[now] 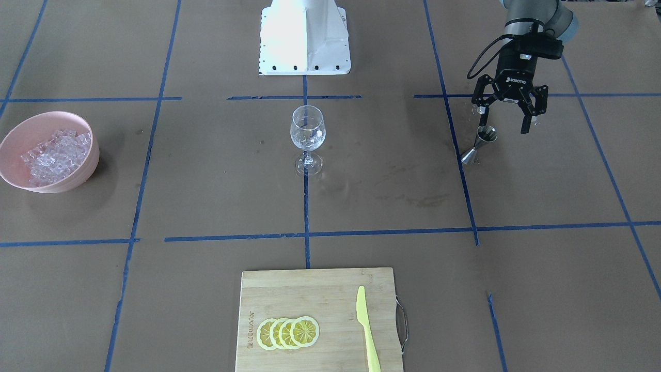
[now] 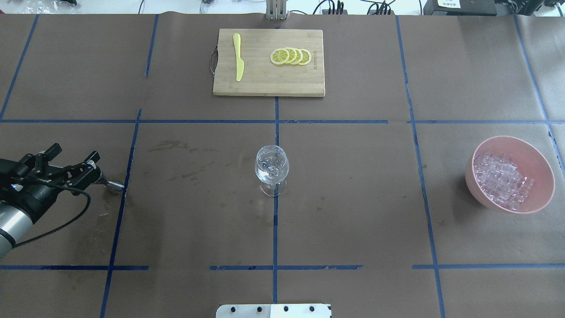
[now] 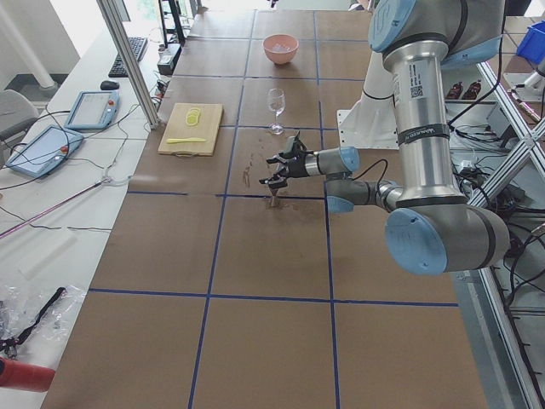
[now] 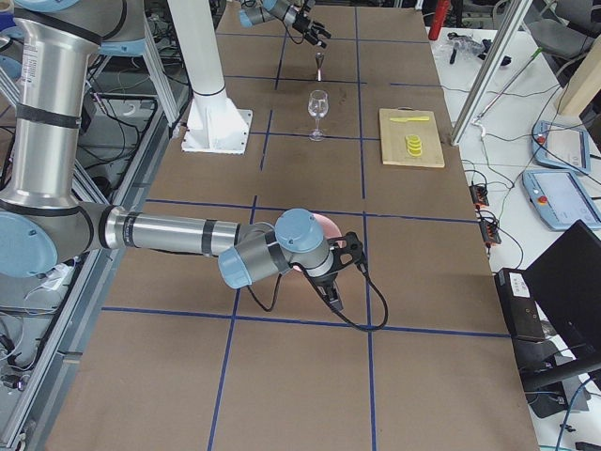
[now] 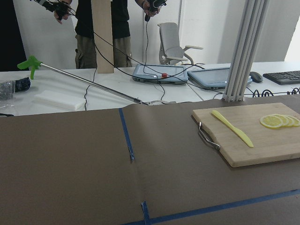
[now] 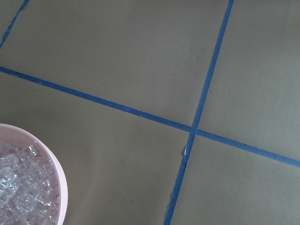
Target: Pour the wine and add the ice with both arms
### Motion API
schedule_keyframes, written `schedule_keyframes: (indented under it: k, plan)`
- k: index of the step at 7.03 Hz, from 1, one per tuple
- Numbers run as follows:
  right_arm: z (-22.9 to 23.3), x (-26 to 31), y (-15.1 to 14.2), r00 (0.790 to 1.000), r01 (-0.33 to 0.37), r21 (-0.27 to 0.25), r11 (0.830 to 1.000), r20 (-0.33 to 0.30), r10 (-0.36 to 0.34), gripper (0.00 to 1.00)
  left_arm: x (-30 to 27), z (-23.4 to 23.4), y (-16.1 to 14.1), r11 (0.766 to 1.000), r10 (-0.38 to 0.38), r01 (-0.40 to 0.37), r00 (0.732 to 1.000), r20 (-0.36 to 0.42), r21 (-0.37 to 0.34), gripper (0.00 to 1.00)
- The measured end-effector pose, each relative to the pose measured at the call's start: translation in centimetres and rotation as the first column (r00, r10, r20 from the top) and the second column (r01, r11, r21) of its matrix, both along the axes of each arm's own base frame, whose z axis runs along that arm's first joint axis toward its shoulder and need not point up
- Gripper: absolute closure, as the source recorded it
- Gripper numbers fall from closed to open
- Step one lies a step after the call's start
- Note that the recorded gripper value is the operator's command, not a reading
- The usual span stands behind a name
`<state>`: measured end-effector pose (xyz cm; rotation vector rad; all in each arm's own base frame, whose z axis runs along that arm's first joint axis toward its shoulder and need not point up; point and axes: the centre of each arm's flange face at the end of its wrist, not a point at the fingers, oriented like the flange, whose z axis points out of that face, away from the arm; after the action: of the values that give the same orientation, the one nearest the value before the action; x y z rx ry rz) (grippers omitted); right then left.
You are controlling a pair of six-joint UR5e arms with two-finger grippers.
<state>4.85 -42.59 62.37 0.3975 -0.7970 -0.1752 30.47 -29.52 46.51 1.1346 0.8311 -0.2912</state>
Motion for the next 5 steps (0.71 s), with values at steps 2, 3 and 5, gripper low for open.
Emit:
schedule_keyframes:
  k: [2,3,5]
  plan:
    - [0.1,0.0,0.1,1.000,0.000,-0.002,1.000,0.000,0.000,0.00,2.9,1.8,1.9,0.999,-0.048,0.047,0.999,0.013,0.014,0.00]
    - [0.1,0.0,0.1,1.000,0.000,-0.002,1.000,0.000,0.000,0.00,4.2,2.4,2.3,0.998,-0.061,0.060,0.998,0.016,0.019,0.00]
    - [0.1,0.0,0.1,1.000,0.000,-0.003,1.000,0.000,0.000,0.00,6.8,4.2,2.6,0.997,-0.074,0.074,0.997,0.021,0.014,0.00]
